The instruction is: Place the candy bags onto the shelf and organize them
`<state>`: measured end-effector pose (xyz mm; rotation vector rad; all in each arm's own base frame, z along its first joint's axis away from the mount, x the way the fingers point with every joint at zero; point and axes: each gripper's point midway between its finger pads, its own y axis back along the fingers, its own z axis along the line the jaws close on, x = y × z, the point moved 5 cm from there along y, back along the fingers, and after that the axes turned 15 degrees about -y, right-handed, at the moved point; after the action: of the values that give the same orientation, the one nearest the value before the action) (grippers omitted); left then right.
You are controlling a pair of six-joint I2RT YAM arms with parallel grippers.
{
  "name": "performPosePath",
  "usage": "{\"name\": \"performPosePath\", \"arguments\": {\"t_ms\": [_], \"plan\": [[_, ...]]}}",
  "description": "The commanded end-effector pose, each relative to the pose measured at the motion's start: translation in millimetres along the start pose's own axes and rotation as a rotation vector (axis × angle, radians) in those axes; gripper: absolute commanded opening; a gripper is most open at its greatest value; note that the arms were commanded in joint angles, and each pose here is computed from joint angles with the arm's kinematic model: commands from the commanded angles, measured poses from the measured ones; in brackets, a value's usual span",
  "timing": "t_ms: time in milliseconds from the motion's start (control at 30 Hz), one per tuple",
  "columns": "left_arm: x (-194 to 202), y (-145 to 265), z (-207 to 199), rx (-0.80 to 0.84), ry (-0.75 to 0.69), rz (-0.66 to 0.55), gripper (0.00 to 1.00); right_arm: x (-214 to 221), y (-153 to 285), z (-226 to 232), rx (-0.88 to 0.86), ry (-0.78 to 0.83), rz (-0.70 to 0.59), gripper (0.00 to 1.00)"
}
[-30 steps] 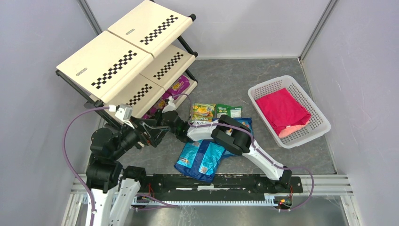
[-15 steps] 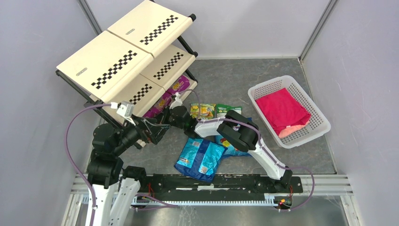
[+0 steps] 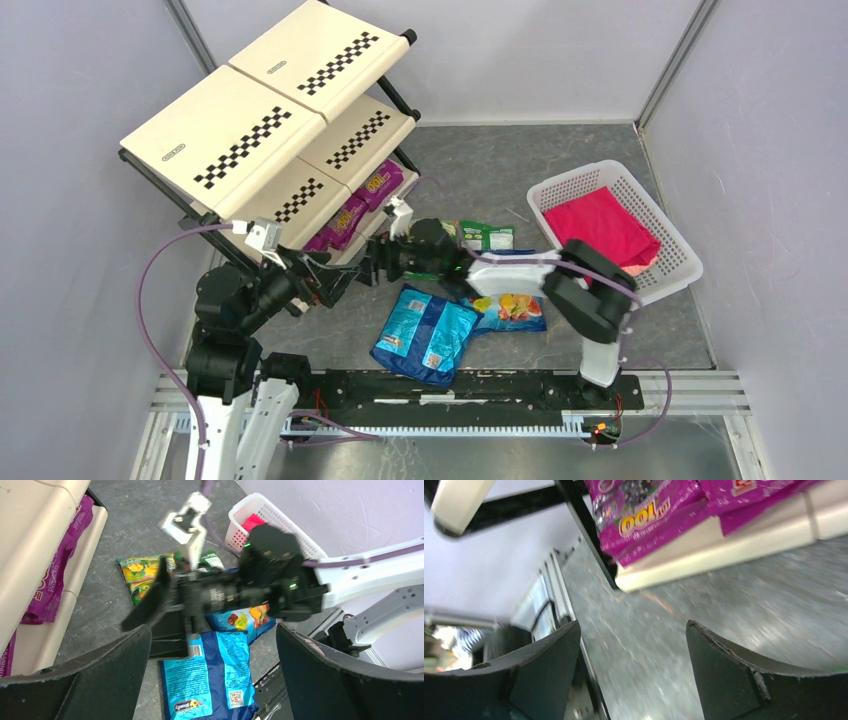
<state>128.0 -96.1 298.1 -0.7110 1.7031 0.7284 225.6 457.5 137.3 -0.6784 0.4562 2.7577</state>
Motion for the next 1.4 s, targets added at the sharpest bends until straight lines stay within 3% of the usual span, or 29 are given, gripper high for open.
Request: {"name": "performPosePath", "arguments": {"t_ms": [0, 200, 367, 533, 767, 1033, 1367], "plan": [[-7, 3, -2, 0.007, -0.050, -0.049, 1.00, -3, 78, -19, 0.126, 0.313, 0.108, 0.87], [-8, 3, 0, -0.001, -0.053, -0.058, 1.00, 14, 182, -61, 0.404, 0.517, 0.160, 0.96], [-7, 0, 4, -0.012, -0.041, -0.046, 1.00, 44, 218, -54, 0.341, 0.526, 0.204, 0.98], [-6, -1, 6, -0.021, -0.034, -0.042, 1.00, 65, 211, -32, 0.308, 0.625, 0.228, 0.98], [-5, -3, 8, -0.026, -0.021, -0.031, 1.00, 103, 183, 1, 0.412, 0.977, 0.301, 0.98], [-3, -5, 10, -0.026, -0.014, -0.017, 1.00, 162, 149, 30, 0.477, 1.232, 0.394, 0.98], [-3, -6, 10, -0.025, -0.012, -0.014, 1.00, 176, 145, 10, 0.644, 1.383, 0.372, 0.82]]}}
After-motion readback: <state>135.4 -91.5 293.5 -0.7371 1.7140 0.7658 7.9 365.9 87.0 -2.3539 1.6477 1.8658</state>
